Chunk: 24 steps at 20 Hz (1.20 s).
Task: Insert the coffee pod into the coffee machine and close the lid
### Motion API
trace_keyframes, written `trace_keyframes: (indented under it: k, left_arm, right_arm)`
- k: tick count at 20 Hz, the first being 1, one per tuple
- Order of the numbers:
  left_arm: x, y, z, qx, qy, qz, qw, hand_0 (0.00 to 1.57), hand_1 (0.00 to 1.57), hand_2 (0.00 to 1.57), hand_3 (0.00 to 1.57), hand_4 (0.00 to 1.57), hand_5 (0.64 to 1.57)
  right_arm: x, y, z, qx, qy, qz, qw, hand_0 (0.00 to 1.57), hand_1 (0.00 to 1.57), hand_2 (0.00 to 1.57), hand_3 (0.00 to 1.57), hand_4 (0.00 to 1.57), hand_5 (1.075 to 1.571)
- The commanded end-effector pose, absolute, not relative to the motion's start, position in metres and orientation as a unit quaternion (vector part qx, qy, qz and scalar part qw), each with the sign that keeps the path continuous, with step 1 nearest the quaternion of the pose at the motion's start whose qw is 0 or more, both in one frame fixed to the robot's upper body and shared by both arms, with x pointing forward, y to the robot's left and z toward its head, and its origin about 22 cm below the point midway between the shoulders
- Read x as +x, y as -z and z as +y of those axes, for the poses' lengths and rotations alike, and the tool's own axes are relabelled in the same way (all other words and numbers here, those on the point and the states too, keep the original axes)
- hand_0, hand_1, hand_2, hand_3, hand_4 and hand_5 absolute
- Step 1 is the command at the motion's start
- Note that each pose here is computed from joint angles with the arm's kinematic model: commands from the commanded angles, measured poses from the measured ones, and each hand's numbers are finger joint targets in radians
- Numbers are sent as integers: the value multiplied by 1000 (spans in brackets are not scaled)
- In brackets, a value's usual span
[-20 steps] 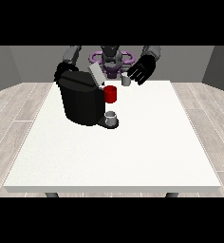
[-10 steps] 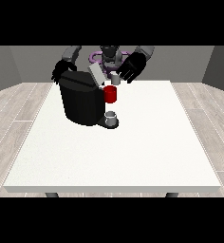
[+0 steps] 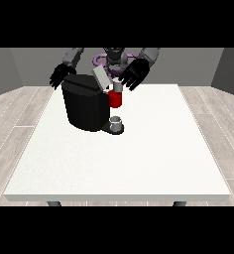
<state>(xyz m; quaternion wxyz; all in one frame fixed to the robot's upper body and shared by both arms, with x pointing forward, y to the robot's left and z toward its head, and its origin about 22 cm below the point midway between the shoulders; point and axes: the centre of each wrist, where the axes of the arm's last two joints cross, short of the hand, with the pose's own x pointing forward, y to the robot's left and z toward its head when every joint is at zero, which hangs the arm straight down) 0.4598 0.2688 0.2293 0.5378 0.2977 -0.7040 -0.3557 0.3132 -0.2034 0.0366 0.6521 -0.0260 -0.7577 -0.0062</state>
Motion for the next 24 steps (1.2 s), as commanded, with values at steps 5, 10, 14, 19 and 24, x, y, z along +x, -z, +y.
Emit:
trace_keyframes:
  k: [5,10,14,19,24]
  left_arm:
    - [461,-232,267,311,354,-713,519,1206,1206,1261,1187,504,1571]
    - [459,-220,274,298,374,-709,519,1203,1203,1272,1200,500,1571]
    - [464,-229,250,296,373,-705,527,1186,1186,1269,1202,515,1571]
    - [462,-230,261,292,378,-699,531,1208,1208,1265,1191,493,1571]
    - [465,-234,248,287,381,-698,535,1221,1221,1265,1171,485,1571]
  right_arm:
    - [318,-53,-208,-21,6,-769,639,0,0,0,0,537,1571]
    - [308,-34,-214,-28,26,-759,651,0,0,0,0,512,1571]
    - [312,-33,-199,-28,29,-764,644,0,0,0,0,513,1571]
    - [313,-31,-223,-25,36,-766,641,0,0,0,0,499,1571]
    - [317,-34,-205,-26,36,-763,644,0,0,0,0,448,1571]
